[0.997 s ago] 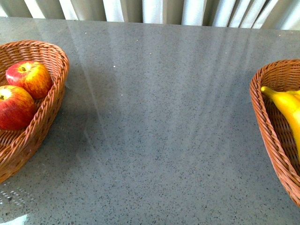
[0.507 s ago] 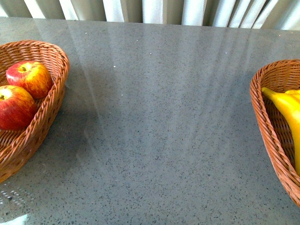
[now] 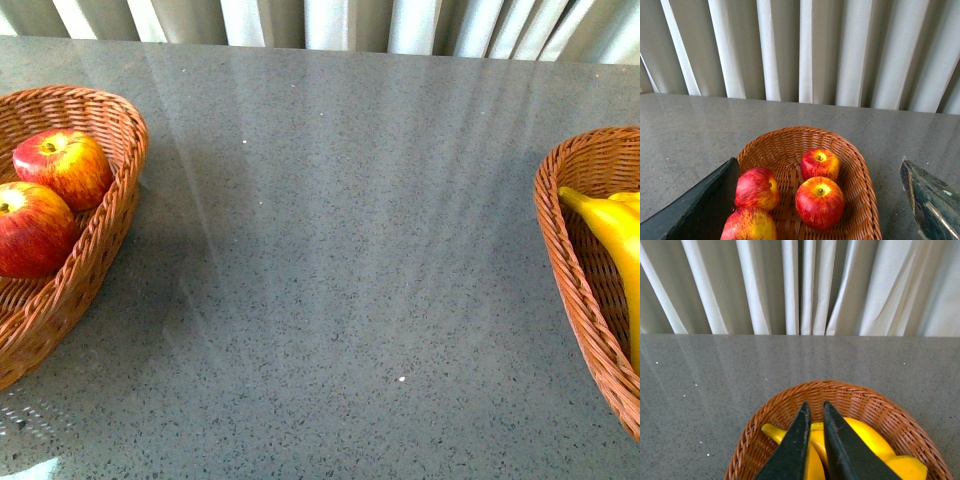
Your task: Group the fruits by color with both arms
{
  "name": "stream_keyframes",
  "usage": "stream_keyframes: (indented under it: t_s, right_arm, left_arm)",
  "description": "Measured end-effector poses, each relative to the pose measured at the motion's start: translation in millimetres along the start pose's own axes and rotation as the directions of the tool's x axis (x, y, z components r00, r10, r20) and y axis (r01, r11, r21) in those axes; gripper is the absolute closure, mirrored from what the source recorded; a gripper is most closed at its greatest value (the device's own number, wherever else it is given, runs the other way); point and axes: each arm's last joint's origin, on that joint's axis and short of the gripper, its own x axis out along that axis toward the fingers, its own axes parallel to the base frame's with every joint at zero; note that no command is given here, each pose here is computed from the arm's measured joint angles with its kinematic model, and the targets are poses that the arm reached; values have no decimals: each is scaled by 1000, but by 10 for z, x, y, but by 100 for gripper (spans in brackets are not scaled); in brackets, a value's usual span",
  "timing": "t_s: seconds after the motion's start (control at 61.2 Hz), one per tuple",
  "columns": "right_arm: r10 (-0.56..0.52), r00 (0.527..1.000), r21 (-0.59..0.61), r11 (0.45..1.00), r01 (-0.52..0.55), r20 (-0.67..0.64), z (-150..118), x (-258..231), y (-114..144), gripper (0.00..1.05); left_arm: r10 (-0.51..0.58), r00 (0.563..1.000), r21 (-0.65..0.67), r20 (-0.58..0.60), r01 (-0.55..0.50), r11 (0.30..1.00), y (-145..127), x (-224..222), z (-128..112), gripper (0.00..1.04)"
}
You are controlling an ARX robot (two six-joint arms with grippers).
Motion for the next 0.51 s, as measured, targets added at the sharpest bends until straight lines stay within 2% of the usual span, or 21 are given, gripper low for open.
stream_keyframes:
  t_s: [0.033,0.507]
  right_arm:
    - [0,1000,0,1000,0,4,6,-25,0,103]
    - [-2,1000,-5,1000,2,28,73,-309,-2,103]
  left_arm:
    - [0,1000,0,0,0,1000,0,0,0,9]
    - [0,1000,0,0,0,1000,0,0,0,9]
